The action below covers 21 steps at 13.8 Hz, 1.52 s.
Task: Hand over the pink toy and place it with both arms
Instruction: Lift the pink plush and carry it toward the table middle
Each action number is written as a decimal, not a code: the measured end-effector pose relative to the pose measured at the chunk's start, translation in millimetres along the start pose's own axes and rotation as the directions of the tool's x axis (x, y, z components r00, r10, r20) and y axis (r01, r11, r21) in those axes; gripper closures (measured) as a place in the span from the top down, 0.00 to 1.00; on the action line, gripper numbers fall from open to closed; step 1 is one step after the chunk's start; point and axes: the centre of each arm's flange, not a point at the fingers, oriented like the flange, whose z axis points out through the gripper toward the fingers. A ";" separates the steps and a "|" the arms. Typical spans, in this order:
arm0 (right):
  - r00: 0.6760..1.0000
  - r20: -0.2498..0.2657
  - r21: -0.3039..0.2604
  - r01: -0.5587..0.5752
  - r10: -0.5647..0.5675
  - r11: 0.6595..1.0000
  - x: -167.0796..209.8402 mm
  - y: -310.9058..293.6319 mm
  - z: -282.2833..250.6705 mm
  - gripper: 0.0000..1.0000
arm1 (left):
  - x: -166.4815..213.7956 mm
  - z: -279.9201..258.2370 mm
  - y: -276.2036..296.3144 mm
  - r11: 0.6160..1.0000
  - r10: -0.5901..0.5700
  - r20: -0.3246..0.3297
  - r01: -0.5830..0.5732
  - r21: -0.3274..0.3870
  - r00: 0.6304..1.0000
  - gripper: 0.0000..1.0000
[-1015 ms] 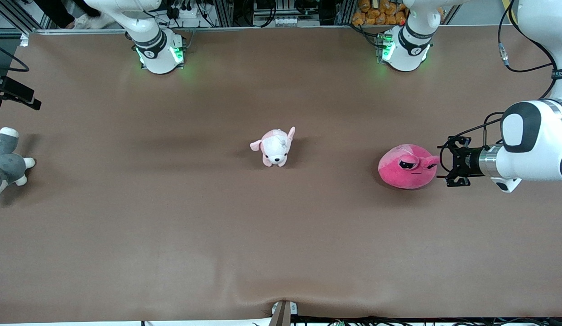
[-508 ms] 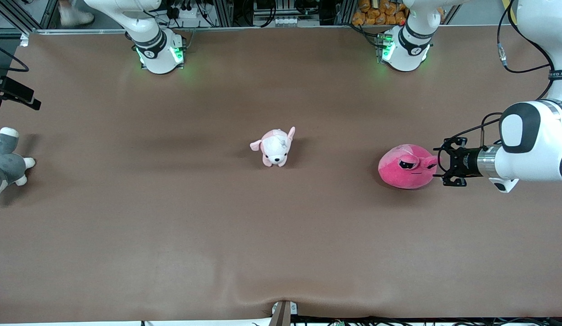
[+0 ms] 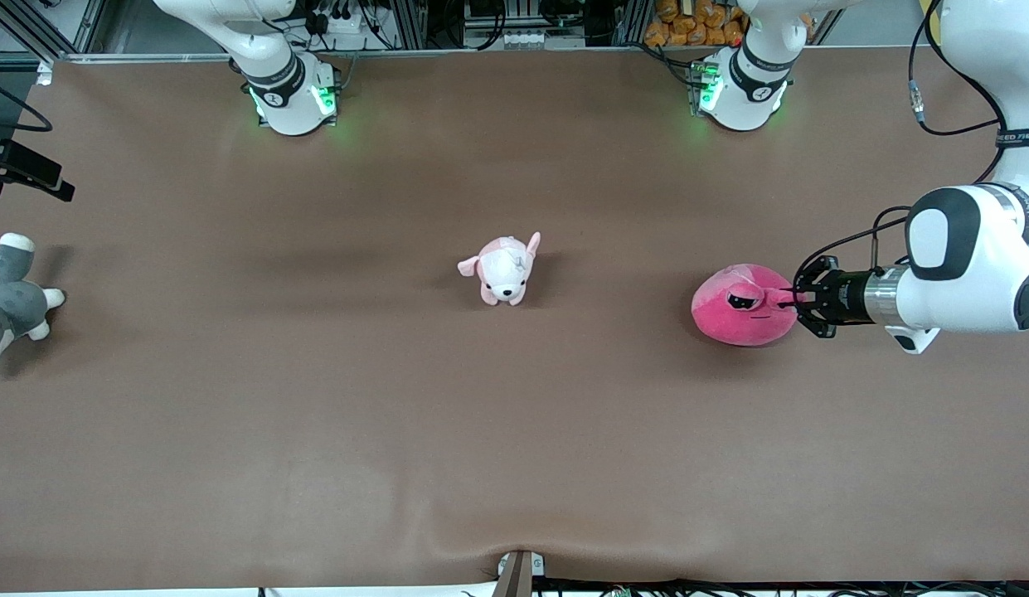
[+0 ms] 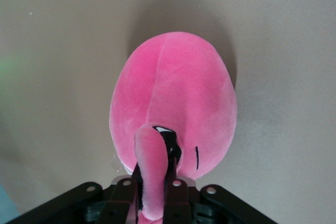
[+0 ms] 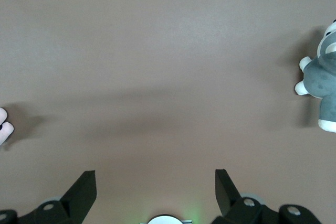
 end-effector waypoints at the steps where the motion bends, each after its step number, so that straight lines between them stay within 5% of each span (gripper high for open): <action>1: 1.000 0.000 0.000 -0.001 0.001 1.000 0.0 0.4 0.0 1.00 | -3.4 -4.2 -1.2 1.000 0.006 -0.001 -0.006 -0.006 1.000 0.14; 6: 1.000 0.007 0.000 0.003 -0.003 1.000 0.4 -1.7 2.9 1.00 | -49.2 -54.1 -27.2 0.996 0.081 -0.011 -0.082 -0.028 0.997 0.11; 11: 1.000 0.017 0.000 0.011 -0.011 1.000 1.0 -6.0 7.1 1.00 | -133.9 -120.4 -52.5 0.991 0.113 -0.017 -0.114 -0.070 0.993 0.11; 21: 0.999 0.007 -0.002 0.032 -0.032 0.999 2.4 -17.2 6.3 1.00 | -310.0 -139.8 -107.6 0.992 0.017 0.092 -0.005 -0.129 0.996 0.11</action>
